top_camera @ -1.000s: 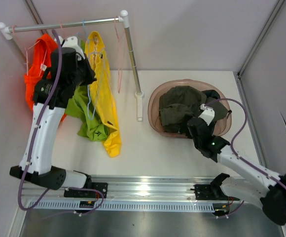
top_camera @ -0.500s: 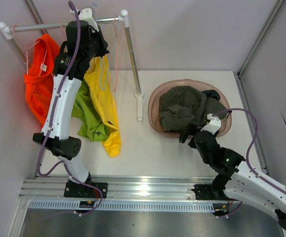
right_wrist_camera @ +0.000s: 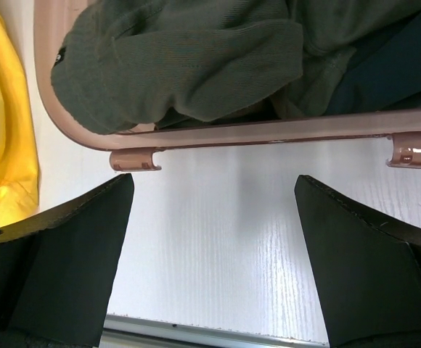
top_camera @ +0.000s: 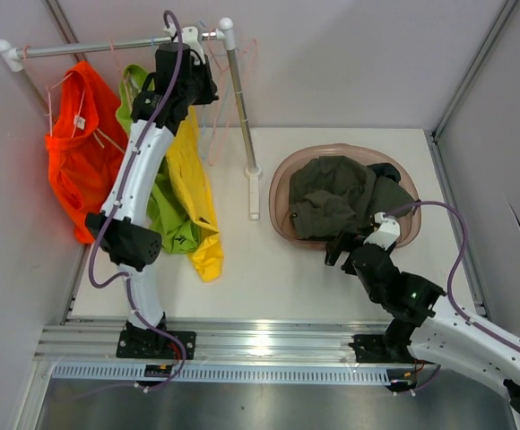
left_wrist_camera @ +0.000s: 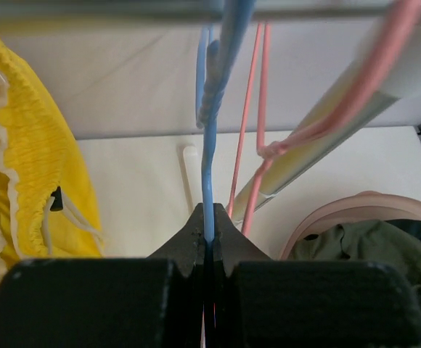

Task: Remove the shorts from the hanger

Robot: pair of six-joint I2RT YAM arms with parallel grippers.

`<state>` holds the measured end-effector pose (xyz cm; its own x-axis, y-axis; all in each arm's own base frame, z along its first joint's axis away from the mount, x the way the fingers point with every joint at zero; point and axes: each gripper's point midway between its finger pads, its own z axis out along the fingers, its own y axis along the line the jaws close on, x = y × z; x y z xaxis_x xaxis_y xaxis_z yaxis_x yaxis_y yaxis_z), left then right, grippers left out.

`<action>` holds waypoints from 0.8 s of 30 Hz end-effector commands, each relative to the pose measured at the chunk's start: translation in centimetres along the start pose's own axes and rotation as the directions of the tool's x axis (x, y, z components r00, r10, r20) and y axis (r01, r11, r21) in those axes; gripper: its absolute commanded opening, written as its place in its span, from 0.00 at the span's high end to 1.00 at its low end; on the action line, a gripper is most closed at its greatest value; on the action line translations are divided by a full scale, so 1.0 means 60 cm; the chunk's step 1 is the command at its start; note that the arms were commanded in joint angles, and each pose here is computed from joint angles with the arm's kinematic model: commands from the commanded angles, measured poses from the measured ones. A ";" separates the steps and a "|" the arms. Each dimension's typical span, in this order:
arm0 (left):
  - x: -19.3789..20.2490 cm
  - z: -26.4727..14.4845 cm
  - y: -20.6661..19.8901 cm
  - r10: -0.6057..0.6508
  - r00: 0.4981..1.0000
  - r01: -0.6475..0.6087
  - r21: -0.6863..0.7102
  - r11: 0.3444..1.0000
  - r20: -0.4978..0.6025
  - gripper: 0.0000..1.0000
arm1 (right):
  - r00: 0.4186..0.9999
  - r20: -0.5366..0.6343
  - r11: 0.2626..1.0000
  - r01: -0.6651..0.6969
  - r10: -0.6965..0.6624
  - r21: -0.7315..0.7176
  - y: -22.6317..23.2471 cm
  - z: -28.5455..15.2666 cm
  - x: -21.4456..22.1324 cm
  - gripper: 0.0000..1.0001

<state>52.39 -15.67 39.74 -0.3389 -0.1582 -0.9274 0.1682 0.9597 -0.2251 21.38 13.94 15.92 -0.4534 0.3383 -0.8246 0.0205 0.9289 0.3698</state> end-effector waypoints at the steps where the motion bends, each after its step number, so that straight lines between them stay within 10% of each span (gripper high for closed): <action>1: -0.027 -0.023 0.002 0.032 0.998 -0.031 -0.015 0.999 0.055 1.00 | 0.999 0.036 0.999 -0.035 0.035 0.001 0.003 -0.009 -0.015 0.01; 5: -0.019 -0.032 0.002 0.021 0.999 -0.020 -0.016 1.000 0.030 0.95 | 0.998 0.038 0.999 -0.041 0.041 -0.001 0.004 -0.018 -0.013 0.01; 8: -0.033 -0.063 -0.007 0.010 0.999 -0.010 0.007 1.000 0.044 0.60 | 0.998 0.037 0.999 -0.043 0.043 -0.003 0.006 -0.025 -0.011 0.01; 13: -0.095 -0.163 -0.028 -0.012 0.991 0.004 0.059 0.998 0.131 0.38 | 0.998 0.043 0.999 -0.040 0.041 -0.019 0.019 -0.036 -0.010 0.01; 24: -0.143 -0.323 0.022 0.048 0.959 -0.025 -0.086 0.996 0.278 0.33 | 0.999 0.046 0.999 -0.024 0.026 -0.047 0.048 -0.057 -0.006 0.00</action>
<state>38.00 -10.37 53.74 -0.0774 -0.2125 -0.9741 0.1767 0.9586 -0.2232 18.16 16.15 16.47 -0.4724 0.2931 -0.8312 -0.0512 0.9324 0.3579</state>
